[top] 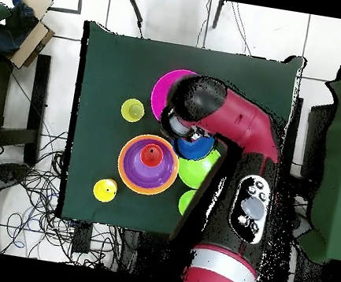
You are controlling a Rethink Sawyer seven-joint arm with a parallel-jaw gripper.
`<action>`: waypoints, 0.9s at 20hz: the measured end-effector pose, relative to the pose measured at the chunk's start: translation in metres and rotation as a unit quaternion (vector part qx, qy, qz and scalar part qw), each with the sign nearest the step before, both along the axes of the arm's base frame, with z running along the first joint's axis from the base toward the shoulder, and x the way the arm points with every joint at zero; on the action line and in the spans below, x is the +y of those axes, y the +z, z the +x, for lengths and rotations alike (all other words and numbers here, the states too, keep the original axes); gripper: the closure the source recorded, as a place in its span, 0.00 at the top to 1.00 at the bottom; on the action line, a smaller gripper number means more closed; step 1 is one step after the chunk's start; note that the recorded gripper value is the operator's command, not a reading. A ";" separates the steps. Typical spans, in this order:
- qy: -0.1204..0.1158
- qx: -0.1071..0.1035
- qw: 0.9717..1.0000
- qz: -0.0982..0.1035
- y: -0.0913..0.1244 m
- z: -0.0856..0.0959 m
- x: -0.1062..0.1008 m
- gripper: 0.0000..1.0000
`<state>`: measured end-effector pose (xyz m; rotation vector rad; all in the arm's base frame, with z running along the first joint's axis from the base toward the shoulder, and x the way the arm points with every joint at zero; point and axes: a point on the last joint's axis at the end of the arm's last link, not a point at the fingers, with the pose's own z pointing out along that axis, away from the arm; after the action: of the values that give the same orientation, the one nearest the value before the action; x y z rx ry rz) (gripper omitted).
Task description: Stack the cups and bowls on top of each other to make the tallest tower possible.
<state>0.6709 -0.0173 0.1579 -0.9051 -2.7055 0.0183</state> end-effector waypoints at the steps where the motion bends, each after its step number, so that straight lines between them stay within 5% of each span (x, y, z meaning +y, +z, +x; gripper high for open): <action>1: -0.004 -0.002 1.000 -0.004 0.000 0.004 0.010 0.00; 10: -0.042 -0.001 0.999 -0.018 -0.021 0.025 0.069 0.00; 18: -0.053 -0.001 0.998 -0.028 -0.045 0.048 0.076 0.00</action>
<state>0.7191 0.0585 0.1134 -1.0633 -2.6668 0.0728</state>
